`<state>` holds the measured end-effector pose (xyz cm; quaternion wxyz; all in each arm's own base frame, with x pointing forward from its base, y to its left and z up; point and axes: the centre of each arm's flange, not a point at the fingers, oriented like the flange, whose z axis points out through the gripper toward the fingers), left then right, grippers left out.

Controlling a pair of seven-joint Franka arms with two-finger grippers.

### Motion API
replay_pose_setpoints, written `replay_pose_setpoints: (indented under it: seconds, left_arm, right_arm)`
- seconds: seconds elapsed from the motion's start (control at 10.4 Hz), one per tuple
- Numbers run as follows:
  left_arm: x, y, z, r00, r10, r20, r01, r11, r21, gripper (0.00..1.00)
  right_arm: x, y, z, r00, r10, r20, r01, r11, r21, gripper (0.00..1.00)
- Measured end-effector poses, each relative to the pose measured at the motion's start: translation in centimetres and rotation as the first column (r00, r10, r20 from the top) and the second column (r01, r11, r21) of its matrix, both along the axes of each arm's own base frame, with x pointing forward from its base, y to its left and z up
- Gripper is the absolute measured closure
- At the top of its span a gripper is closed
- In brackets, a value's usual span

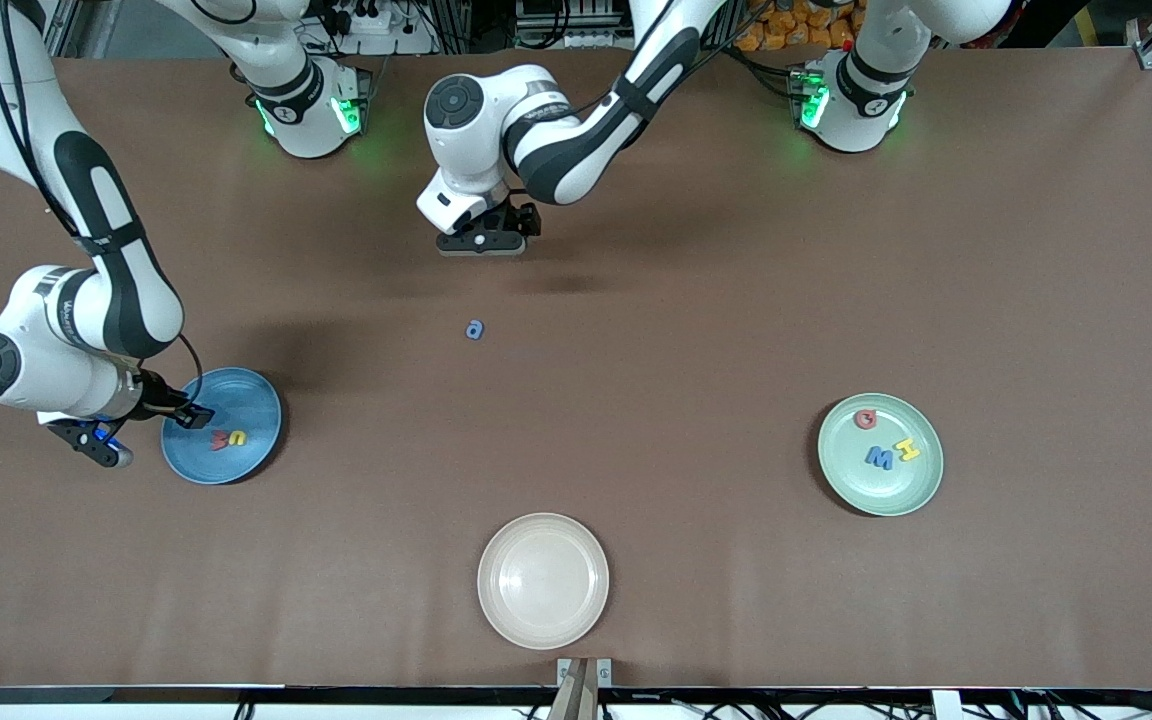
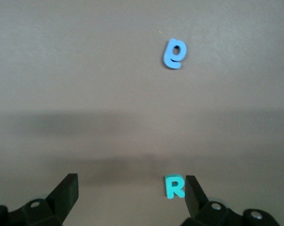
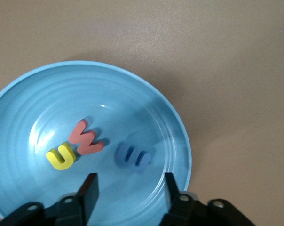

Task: Sort upper and lower case letters into plates
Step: 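Release the e in the blue plate while the left gripper lowers onto the R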

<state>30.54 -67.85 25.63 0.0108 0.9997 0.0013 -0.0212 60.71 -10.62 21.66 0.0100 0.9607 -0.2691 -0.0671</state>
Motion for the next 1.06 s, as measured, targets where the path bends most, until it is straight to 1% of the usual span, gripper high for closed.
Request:
replay_pose_setpoints:
  seconds: [0.1, 0.19, 0.48, 0.96, 1.06]
  left_arm:
    - [-1.1, -0.8, -1.1, 1.000, -0.005, -0.001, 0.005, 1.000, 0.001, 0.00]
    - [-2.2, -1.5, -2.2, 1.000, -0.007, -0.010, 0.007, 1.000, 0.004, 0.00]
    - [-4.7, -2.8, -4.7, 1.000, 0.002, -0.028, -0.002, 1.000, 0.013, 0.00]
    - [-5.8, -3.4, -8.0, 0.999, 0.034, -0.020, -0.034, 0.999, 0.014, 0.02]
    - [-5.8, -3.5, -8.3, 0.999, 0.047, -0.017, -0.046, 0.999, 0.007, 0.06]
  right_arm:
    - [0.1, 0.5, 0.1, 1.000, 0.001, -0.010, -0.001, 1.000, 0.002, 0.17]
    - [0.3, 1.3, 0.2, 1.000, -0.005, -0.016, 0.005, 1.000, 0.001, 0.01]
    - [0.9, 5.0, 0.6, 0.999, -0.025, -0.023, 0.025, 1.000, -0.010, 0.00]
    - [0.9, 5.2, 0.6, 0.999, -0.032, -0.028, 0.031, 0.999, -0.013, 0.00]
    - [0.9, 5.3, 0.6, 0.999, -0.031, -0.028, 0.031, 0.999, -0.013, 0.00]
